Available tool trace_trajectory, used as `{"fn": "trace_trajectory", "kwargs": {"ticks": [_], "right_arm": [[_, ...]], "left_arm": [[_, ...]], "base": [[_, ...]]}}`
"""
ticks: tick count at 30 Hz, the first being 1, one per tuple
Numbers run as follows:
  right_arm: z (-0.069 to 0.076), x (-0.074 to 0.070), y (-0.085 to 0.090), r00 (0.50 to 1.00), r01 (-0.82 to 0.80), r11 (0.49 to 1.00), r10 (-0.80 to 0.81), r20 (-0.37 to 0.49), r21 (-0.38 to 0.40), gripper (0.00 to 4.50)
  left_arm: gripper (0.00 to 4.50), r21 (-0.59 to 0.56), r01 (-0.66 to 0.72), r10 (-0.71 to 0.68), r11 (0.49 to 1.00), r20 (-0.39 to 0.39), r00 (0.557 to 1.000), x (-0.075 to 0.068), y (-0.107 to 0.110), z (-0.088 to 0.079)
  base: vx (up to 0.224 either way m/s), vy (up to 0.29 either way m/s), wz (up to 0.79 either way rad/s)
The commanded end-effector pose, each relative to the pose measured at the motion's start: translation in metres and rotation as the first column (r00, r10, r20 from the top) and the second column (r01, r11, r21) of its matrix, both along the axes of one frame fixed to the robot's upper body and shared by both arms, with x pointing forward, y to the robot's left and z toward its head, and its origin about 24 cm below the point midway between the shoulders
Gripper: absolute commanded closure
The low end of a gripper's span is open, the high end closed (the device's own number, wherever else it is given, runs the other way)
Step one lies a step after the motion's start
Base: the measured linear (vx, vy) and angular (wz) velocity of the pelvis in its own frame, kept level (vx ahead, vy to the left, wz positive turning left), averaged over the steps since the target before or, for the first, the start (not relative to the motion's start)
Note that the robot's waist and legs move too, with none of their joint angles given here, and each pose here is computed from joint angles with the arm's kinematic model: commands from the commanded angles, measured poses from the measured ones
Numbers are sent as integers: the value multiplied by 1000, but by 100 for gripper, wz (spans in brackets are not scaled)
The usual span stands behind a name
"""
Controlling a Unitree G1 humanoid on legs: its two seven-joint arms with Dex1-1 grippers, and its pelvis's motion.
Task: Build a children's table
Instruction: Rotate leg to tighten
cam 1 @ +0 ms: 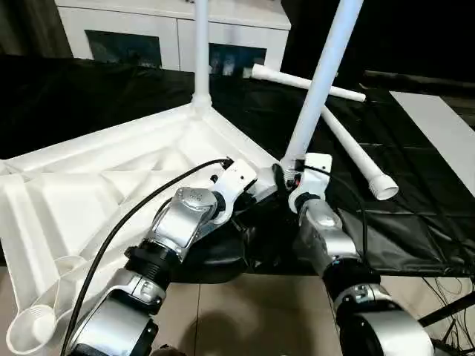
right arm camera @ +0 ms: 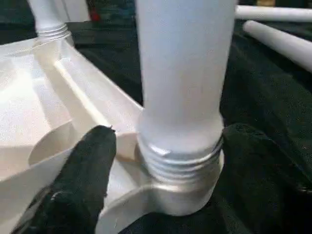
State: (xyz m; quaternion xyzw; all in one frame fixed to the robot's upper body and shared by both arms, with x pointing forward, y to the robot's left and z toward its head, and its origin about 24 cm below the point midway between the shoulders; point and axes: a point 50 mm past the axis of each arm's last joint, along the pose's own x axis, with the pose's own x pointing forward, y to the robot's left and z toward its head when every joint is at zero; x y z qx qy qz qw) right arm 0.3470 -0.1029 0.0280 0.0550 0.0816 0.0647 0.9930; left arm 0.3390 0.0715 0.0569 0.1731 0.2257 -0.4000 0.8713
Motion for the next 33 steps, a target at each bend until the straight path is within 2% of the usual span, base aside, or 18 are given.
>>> {"fn": "trace_trajectory", "kwargs": {"ticks": [1, 4, 6, 11, 12, 15, 21, 24, 27, 33], "right_arm": [[0, -5, 1, 998, -51, 998, 52, 21, -37, 48], [3, -10, -9, 995, -78, 995, 81, 56, -64, 20], [5, -15, -21, 992, -103, 990, 110, 67, -101, 20], [8, -21, -34, 984, -154, 981, 163, 71, -117, 20], [10, -25, -42, 975, -197, 972, 208, 79, -125, 20], [11, -29, -48, 961, -254, 960, 264, 77, -117, 20], [10, -35, -44, 917, -393, 917, 396, 42, -75, 20], [10, -40, -37, 876, -480, 877, 481, 33, -29, 20], [9, -43, -31, 841, -541, 841, 542, 15, -14, 20], [8, -51, -33, 815, -579, 815, 579, -2, -9, 20]], "left_arm": [[450, -24, 46, -44, 999, 89, 995, 4, -4, 19], [450, -7, 70, -69, 998, 91, 994, 2, 6, 17], [450, 8, 96, -96, 995, 82, 992, -1, 17, 15], [450, 27, 172, -174, 985, 87, 981, -8, 29, 14], [450, 39, 278, -281, 960, 65, 958, -19, 37, 13], [450, 58, 375, -376, 925, 7, 927, -33, 47, 10], [450, 61, 408, -406, 911, -39, 913, -41, 57, 9], [450, 63, 418, -416, 906, -44, 908, -42, 59, 10], [450, 68, 416, -414, 907, -37, 910, -42, 59, 12], [450, 84, 396, -395, 915, -26, 918, -38, 60, 11]], "base": [[0, 0, 0], [0, 0, 0], [0, 0, 0], [0, 0, 0], [0, 0, 0], [0, 0, 0], [0, 0, 0], [0, 0, 0], [0, 0, 0], [0, 0, 0]]}}
